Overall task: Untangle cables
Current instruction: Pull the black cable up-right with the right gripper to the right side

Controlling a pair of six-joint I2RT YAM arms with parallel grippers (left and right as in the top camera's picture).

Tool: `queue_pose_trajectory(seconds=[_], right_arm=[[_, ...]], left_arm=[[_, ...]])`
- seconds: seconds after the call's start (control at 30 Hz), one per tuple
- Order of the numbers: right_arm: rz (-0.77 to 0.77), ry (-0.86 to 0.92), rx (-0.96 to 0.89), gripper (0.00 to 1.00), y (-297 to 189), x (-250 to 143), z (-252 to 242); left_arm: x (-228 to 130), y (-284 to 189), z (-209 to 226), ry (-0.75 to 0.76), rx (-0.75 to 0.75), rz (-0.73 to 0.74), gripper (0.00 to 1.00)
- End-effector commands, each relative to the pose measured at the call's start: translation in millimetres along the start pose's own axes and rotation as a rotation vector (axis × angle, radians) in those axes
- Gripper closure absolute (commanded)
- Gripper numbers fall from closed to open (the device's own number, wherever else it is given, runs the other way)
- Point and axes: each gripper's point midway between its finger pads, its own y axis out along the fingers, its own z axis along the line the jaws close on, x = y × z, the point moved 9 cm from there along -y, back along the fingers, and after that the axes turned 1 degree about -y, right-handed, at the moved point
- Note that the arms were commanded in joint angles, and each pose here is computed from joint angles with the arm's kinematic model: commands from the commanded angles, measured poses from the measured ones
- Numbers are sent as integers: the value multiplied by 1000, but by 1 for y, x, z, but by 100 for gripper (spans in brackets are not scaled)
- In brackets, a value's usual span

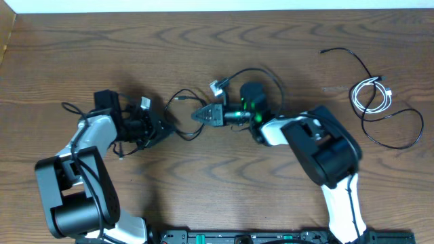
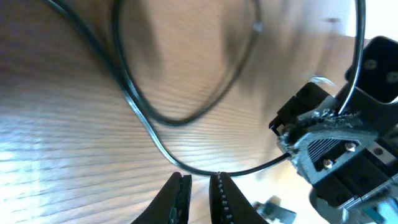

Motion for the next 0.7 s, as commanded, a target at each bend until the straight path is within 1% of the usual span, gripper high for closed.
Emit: queue_pose_trajectory(seconds=[0.0,0.17,0.4,0.43,0.5,0.57,0.6,0.67], right_arm=[[-26,-148,47,99,-21,25,47],[-57,-200,-25,99,-52,45,77],[-96,-326,-314,99,-96,68,122],[-91,-358,-337,99,-100,72,131],[-77,-448,-348,99,-108,80,151],[-66,-593,-336,99,-114,90,174],[-71,-632,-336,99,-116,93,181],[-101,-708,-332,99,-122,106,199]], left_arm=[[5,-13,-9,45,-188,1,83],[7,-17,-6,34,-189,-17,83],[8,-16,-2,32,-146,-25,83],[7,-16,-1,29,-134,-26,84],[8,-16,0,28,-125,-28,83],[8,-16,-1,29,-125,-28,83],[7,-16,-1,29,-125,-27,79],[7,-15,0,28,-106,-27,79]])
